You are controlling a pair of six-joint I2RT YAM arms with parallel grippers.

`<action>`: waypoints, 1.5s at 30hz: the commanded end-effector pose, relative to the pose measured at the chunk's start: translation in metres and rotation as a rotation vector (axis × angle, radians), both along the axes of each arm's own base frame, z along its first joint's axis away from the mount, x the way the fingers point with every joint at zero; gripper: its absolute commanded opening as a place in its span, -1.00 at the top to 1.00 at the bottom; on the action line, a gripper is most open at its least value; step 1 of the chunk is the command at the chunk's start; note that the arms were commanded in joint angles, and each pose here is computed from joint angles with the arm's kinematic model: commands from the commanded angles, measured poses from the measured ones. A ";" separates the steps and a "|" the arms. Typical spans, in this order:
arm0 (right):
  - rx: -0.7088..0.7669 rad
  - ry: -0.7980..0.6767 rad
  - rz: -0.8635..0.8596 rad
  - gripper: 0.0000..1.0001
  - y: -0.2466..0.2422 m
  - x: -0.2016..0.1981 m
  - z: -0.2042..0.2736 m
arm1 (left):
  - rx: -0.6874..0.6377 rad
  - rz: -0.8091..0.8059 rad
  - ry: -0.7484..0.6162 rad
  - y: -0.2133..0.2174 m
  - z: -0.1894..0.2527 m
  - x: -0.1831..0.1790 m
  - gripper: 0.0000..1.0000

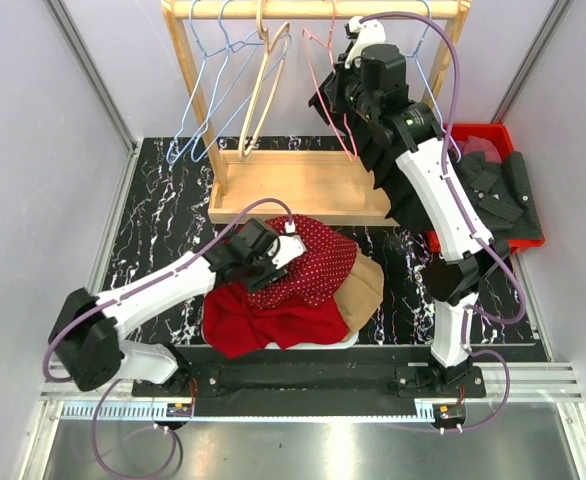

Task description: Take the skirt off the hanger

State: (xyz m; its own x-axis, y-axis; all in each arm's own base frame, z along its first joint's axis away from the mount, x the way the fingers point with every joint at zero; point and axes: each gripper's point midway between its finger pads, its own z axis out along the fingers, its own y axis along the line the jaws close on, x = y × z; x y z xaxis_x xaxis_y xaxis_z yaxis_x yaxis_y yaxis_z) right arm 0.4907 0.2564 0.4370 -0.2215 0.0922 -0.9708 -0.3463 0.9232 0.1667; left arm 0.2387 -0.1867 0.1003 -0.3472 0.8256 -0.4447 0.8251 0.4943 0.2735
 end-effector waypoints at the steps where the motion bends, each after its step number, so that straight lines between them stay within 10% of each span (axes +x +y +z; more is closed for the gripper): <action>1: 0.028 -0.019 -0.011 1.00 -0.006 -0.003 0.009 | -0.070 -0.044 -0.042 0.002 0.040 -0.013 -0.89; 9: 0.003 0.013 -0.016 0.95 -0.012 -0.011 -0.004 | -0.067 -0.203 -0.161 0.012 0.138 -0.025 -0.98; 12: -0.014 0.012 -0.024 0.31 -0.020 -0.019 -0.004 | -0.151 -0.242 -0.291 0.012 0.198 -0.027 -0.98; 17: -0.043 -0.014 -0.053 -0.06 -0.043 -0.048 0.009 | -0.313 -0.256 -0.403 0.005 0.279 -0.035 -0.97; 27: -0.062 -0.194 -0.294 -0.06 -0.153 -0.100 0.072 | -0.454 -0.226 -0.517 0.005 0.346 -0.038 -0.98; 45: -0.046 -0.212 -0.338 -0.06 -0.208 -0.023 0.037 | -0.527 -0.187 -0.570 0.007 0.372 -0.037 -0.98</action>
